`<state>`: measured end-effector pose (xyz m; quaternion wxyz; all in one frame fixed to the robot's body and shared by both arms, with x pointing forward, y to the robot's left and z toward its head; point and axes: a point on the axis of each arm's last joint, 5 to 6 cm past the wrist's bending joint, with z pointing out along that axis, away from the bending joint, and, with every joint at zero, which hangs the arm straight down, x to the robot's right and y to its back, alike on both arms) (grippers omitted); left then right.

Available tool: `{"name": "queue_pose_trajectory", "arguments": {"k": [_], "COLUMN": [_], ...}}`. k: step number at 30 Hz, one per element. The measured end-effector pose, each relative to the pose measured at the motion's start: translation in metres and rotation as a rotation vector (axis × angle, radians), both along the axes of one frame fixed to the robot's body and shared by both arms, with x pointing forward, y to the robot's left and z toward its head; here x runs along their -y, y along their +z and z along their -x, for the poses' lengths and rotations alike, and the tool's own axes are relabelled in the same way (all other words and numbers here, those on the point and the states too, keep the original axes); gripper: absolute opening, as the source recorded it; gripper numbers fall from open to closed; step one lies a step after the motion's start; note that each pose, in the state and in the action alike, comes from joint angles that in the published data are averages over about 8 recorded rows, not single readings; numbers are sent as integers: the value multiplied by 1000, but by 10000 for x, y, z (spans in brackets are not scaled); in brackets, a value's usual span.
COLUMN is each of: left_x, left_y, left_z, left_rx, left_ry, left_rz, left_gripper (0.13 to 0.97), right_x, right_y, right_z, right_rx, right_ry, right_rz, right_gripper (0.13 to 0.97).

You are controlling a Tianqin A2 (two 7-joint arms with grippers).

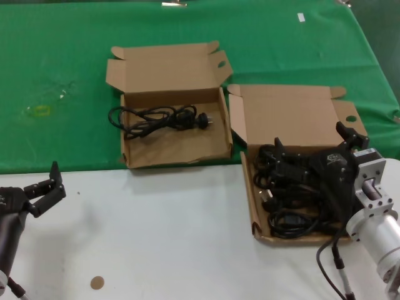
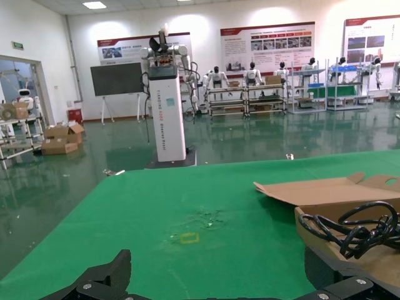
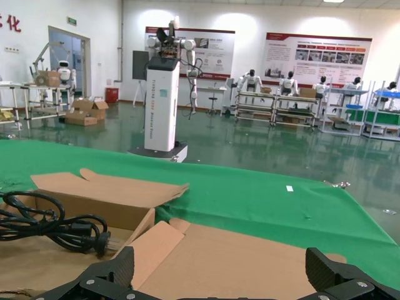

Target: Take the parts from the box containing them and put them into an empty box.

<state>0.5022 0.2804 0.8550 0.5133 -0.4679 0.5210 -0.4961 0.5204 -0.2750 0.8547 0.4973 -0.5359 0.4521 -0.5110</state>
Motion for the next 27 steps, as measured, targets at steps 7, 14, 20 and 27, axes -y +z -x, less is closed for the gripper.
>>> {"name": "queue_pose_trajectory", "arguments": {"k": [7,14,20,27], "left_x": [0,0,0,0], "left_y": [0,0,0,0], "left_z": [0,0,0,0], "left_rx": [0,0,0,0], "left_ry": [0,0,0,0], "left_rz": [0,0,0,0], "left_gripper": [966,966,966,966], "right_x": [0,0,0,0], "right_y": [0,0,0,0], "right_z": [0,0,0,0], "right_rx": [0,0,0,0], "right_ry": [0,0,0,0], "right_rz": [0,0,0,0], "right_gripper": [966,966,966,966]}}
